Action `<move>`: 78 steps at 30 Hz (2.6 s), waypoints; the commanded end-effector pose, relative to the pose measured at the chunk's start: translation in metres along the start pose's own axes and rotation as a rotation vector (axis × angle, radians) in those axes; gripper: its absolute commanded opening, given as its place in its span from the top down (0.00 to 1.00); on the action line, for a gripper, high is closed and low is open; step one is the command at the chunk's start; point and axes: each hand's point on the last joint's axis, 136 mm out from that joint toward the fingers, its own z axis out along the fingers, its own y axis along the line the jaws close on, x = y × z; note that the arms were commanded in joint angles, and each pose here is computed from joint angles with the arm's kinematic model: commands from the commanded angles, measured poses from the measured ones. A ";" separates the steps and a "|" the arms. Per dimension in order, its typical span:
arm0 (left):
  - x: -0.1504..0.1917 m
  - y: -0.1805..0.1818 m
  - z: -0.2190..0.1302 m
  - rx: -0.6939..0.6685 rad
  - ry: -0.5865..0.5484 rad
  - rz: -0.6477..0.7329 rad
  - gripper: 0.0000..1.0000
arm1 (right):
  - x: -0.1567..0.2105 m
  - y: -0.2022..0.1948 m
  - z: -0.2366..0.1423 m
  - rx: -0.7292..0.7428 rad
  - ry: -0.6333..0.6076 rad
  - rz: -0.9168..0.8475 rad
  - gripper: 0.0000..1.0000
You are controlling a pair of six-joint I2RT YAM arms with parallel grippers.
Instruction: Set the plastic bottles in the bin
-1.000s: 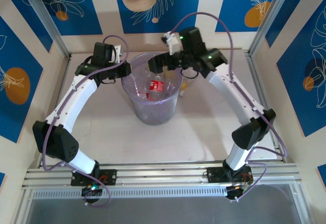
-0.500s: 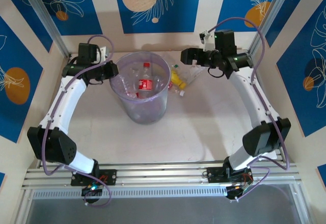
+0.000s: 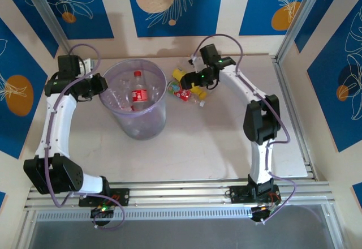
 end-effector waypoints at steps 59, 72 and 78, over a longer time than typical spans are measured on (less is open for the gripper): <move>0.017 -0.026 0.024 0.133 0.072 -0.002 1.00 | 0.040 0.028 -0.009 0.066 0.088 -0.037 0.45; 0.030 -0.070 0.048 0.190 0.129 0.071 1.00 | 0.019 0.023 -0.118 0.064 -0.093 0.046 0.51; 0.038 -0.087 0.057 0.216 0.150 0.101 1.00 | -0.007 0.050 -0.159 0.048 -0.176 -0.009 0.52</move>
